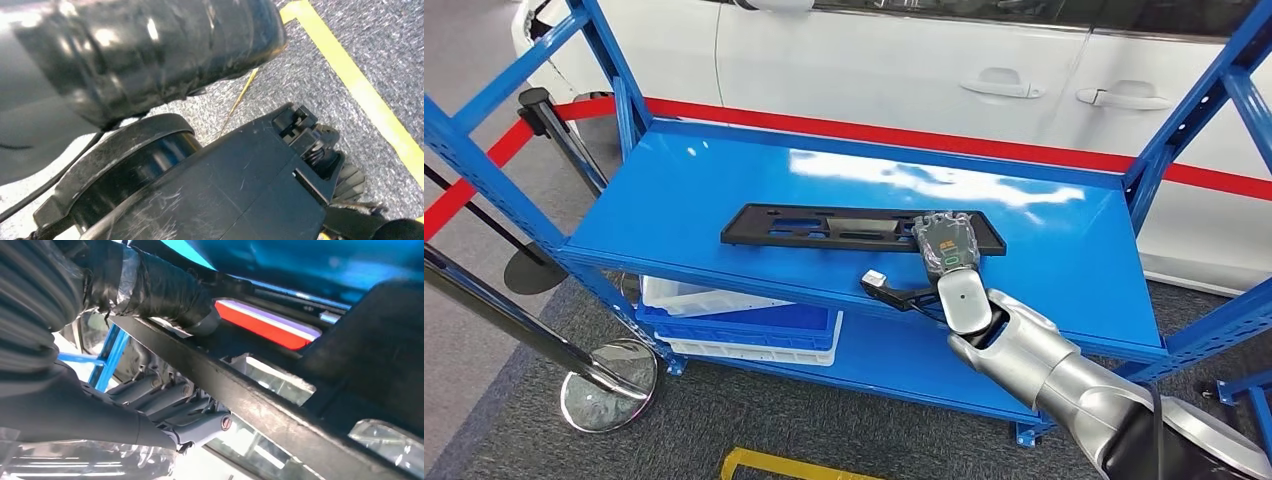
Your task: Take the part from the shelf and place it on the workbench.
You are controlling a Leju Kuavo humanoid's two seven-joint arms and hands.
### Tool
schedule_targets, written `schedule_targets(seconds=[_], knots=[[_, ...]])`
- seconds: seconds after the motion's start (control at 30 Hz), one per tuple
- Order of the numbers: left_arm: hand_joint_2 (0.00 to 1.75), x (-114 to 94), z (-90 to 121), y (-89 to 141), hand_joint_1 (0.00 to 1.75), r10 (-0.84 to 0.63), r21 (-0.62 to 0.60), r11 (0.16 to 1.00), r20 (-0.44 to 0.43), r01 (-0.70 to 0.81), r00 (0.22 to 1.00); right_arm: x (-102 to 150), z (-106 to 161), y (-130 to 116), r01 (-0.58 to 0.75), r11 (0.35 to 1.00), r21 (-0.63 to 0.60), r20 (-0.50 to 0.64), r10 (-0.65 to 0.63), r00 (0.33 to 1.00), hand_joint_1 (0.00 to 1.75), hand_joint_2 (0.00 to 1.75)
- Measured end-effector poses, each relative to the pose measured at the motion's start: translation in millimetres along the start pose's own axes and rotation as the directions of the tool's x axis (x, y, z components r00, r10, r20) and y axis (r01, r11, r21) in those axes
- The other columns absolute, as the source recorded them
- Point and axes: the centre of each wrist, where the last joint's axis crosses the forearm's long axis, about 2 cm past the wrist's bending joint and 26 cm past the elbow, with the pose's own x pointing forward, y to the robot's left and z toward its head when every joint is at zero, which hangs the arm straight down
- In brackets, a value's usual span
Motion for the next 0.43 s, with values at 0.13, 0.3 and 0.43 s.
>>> schedule_targets(seconds=[0.13, 0.3, 0.43], knots=[[0.00, 0, 0, 0, 0.00, -0.003, 0.001, 1.000, 0.006, 0.003, 1.000, -4, 3, 1, 0.031, 0.999, -0.039, -0.005, -0.031, 0.999, 1.75, 1.75], [1.75, 0, 0, 1, 0.00, -0.015, -0.001, 1.000, 0.035, 0.015, 0.999, -13, 8, 5, 0.111, 0.990, -0.086, -0.016, -0.113, 0.993, 1.75, 1.75], [1.75, 0, 0, 1, 0.00, -0.020, 0.003, 1.000, 0.063, 0.020, 0.998, -18, 13, 10, 0.156, 0.984, -0.089, -0.030, -0.159, 0.987, 1.75, 1.75]])
